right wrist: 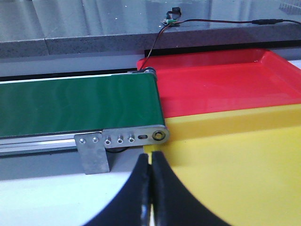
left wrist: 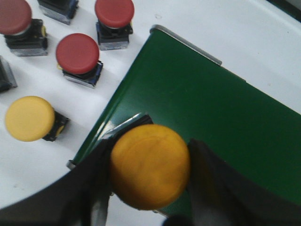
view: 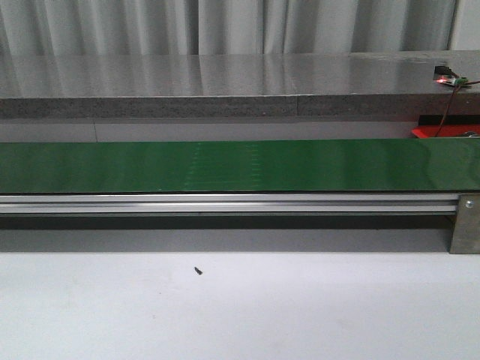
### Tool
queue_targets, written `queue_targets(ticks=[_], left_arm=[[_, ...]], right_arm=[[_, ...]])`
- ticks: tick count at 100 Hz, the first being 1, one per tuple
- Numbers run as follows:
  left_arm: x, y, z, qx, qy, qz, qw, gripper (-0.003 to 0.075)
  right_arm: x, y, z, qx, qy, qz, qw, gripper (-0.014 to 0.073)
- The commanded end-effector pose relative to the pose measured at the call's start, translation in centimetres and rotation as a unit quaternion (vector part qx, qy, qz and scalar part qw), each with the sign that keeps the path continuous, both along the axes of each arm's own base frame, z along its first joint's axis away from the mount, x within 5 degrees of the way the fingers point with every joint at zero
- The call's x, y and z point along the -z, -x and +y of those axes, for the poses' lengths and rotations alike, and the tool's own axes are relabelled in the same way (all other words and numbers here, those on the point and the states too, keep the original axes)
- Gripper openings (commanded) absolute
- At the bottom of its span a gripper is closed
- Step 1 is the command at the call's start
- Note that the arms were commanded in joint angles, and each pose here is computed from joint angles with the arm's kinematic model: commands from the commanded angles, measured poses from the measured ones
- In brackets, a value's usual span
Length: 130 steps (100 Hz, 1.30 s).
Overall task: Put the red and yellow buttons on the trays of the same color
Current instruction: 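Carry the yellow button onto the green belt and open the left gripper, then grasp a second yellow button from the cluster with the left gripper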
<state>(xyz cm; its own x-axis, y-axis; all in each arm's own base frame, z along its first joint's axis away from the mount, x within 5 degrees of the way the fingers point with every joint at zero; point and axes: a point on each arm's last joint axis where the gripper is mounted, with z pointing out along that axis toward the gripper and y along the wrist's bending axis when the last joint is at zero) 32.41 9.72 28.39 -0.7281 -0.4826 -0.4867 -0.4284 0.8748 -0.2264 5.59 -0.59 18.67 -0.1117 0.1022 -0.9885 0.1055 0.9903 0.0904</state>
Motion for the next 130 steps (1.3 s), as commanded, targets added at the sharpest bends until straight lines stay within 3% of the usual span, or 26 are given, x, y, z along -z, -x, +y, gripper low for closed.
queue_targets(ticks=[1,30,52,59,96,130], left_arm=[[-1.5,-0.9,-0.6,0.001,-0.004,-0.050,0.999,0.0211],[0.4,-2.2,-1.0,0.006,0.013,-0.030,0.999,0.0243],[0.3,-2.2,-1.0,0.006,0.011,-0.036,0.999,0.0608],[0.0,-2.1,-1.1,0.006,0.011,-0.039,0.999,0.0671],[-4.8,0.5,-1.7,0.006,-0.010,-0.104,0.995,0.0672],[-5.0,2.7,1.9,-0.039,-0.036,-0.064,0.997,0.0672]], right_arm=[[-1.4,0.1,0.1,-0.005,0.011,-0.055,0.998,-0.0059],[-1.4,0.1,0.1,-0.005,0.011,-0.055,0.998,-0.0059],[-1.4,0.1,0.1,-0.005,0.011,-0.055,0.998,-0.0059],[-1.4,0.1,0.1,-0.005,0.011,-0.055,0.998,-0.0059],[-1.4,0.1,0.1,-0.005,0.011,-0.055,0.998,-0.0059],[-1.4,0.1,0.1,-0.005,0.011,-0.055,0.998,-0.0059]])
